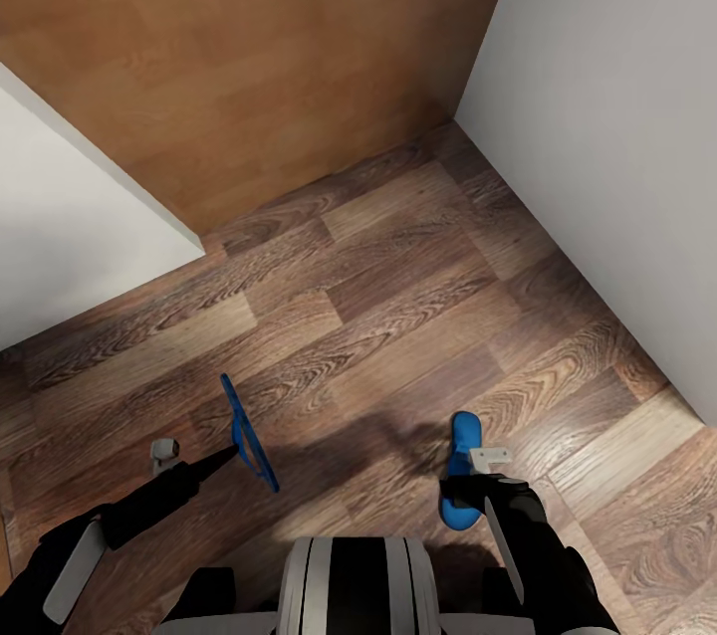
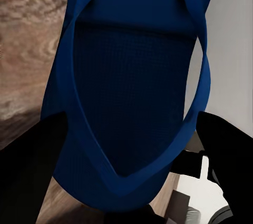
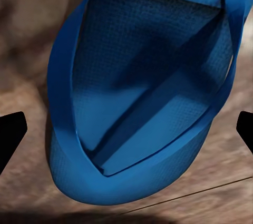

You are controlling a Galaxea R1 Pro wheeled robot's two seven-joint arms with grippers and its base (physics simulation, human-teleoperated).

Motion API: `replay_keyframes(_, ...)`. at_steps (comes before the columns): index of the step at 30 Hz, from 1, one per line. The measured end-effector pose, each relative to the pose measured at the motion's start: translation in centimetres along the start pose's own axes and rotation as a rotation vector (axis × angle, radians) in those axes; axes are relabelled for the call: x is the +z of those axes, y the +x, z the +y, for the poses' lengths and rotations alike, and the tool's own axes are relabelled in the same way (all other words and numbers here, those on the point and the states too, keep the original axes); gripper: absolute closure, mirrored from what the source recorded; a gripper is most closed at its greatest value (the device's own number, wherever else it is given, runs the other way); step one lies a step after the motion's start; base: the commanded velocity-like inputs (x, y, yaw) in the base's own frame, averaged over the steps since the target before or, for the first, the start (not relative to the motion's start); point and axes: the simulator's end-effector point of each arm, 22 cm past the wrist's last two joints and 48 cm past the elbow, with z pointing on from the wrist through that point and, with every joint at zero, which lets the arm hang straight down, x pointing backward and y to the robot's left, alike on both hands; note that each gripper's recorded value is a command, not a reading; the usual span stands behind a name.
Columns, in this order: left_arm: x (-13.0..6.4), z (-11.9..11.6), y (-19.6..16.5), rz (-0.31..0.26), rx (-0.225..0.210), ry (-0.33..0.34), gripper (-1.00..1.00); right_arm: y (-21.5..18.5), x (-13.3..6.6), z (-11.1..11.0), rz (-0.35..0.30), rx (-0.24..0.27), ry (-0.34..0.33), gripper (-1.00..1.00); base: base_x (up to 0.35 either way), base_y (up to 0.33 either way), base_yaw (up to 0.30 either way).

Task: In the bedroom, move the book from the bed onto either nightstand, and place the two sandals side by side next to the bed.

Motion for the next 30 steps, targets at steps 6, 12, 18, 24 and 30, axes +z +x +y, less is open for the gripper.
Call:
replay_keyframes(6,0.01,0.06,0.06,0.001,-0.001,-0.002,1.00,0.00,0.00,0.00,0.000,0.000,0.000,-1.00,0.000,0.000,0.000)
replay_keyframes(12,0.04,0.07,0.10,0.001,-0.002,-0.002,1.00,0.00,0.00,0.00,0.000,0.000,0.000,-1.00,0.000,0.000,0.000)
replay_keyframes(18,0.08,0.07,0.15,0.002,-0.002,-0.002,1.00,0.00,0.00,0.00,0.000,0.000,0.000,-1.00,0.000,0.000,0.000)
replay_keyframes(24,0.07,0.09,0.16,0.002,-0.003,-0.002,1.00,0.00,0.00,0.00,0.000,0.000,0.000,-1.00,0.000,0.000,0.000)
replay_keyframes(30,0.07,0.10,0.18,0.002,-0.004,-0.003,1.00,0.00,0.00,0.00,0.000,0.000,0.000,-1.00,0.000,0.000,0.000)
